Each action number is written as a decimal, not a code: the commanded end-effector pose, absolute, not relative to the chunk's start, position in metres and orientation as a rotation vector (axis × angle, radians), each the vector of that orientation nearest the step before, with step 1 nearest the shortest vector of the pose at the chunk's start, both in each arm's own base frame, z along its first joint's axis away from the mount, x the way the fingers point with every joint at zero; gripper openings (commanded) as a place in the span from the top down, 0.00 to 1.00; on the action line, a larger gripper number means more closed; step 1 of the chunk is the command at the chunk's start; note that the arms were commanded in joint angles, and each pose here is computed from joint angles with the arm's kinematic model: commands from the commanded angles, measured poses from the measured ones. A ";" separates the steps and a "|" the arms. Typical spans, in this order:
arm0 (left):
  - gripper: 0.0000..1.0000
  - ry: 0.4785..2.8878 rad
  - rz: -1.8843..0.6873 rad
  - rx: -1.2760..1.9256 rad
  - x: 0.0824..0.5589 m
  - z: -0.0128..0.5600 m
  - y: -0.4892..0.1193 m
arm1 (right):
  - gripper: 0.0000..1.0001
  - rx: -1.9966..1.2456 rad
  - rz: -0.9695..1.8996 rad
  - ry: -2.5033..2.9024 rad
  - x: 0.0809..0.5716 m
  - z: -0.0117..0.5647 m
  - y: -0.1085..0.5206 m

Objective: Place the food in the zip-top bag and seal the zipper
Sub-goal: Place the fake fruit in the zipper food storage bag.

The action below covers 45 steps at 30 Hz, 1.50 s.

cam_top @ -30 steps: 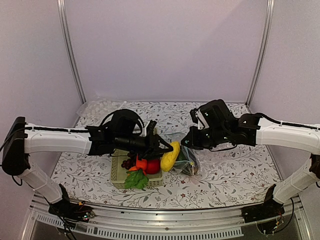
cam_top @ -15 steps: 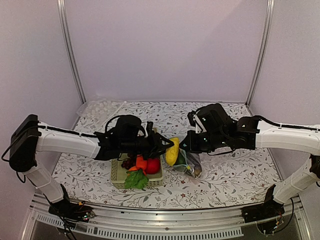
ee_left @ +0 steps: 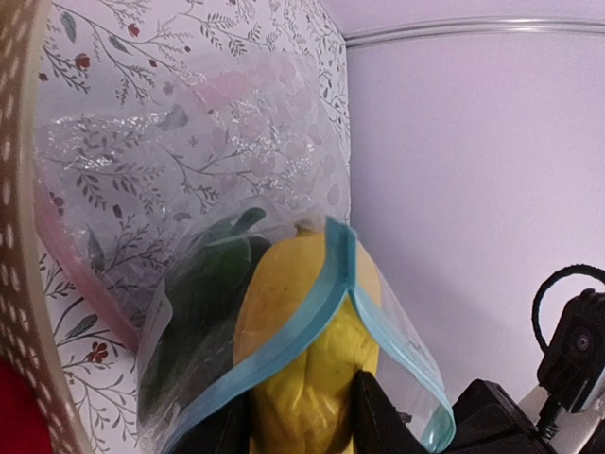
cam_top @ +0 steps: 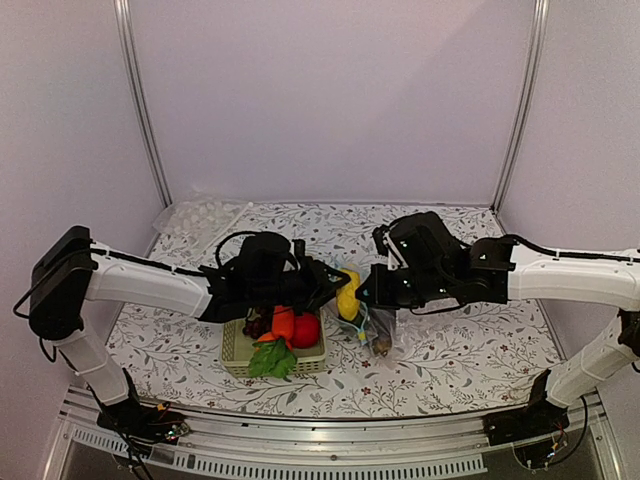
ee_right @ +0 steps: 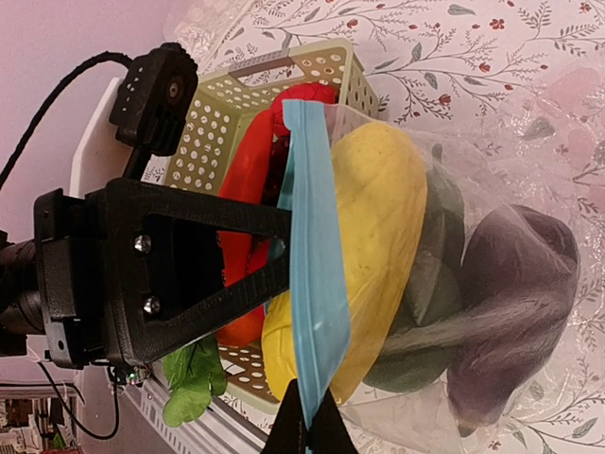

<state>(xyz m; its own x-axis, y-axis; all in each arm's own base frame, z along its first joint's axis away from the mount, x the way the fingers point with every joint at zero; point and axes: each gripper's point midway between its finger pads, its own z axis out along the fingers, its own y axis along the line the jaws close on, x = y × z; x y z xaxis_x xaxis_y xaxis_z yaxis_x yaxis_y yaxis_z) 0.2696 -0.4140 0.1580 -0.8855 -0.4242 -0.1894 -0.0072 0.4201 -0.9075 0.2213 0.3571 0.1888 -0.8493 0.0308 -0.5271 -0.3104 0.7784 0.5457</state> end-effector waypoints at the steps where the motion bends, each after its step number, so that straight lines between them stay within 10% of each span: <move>1: 0.68 2.285 -1.413 -0.359 0.268 0.155 -0.421 | 1.00 -0.183 0.877 2.427 0.224 0.190 0.364; 10: 0.65 2.294 -1.427 -0.320 0.260 0.163 -0.430 | 1.00 -0.098 0.798 2.405 0.239 0.191 0.356; 21: 0.32 2.333 -1.357 -0.196 0.249 0.169 -0.420 | 1.00 -0.083 0.792 2.388 0.240 0.200 0.346; 30: 0.25 2.402 -1.138 0.093 0.235 0.193 -0.399 | 1.00 -0.045 0.797 2.392 0.243 0.201 0.331; 45: 0.65 2.593 -0.950 0.095 0.220 0.140 -0.367 | 1.00 -0.035 0.931 2.389 0.239 0.201 0.336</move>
<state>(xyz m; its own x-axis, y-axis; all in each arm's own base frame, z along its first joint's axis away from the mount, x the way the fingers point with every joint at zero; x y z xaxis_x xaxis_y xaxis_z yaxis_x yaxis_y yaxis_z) 0.2291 -0.3782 0.1684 -0.9040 -0.1029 -0.4150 0.2164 0.7271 -0.6515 0.2380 0.3334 0.1886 -0.8418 0.1381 -0.5218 -0.2195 0.7955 0.5648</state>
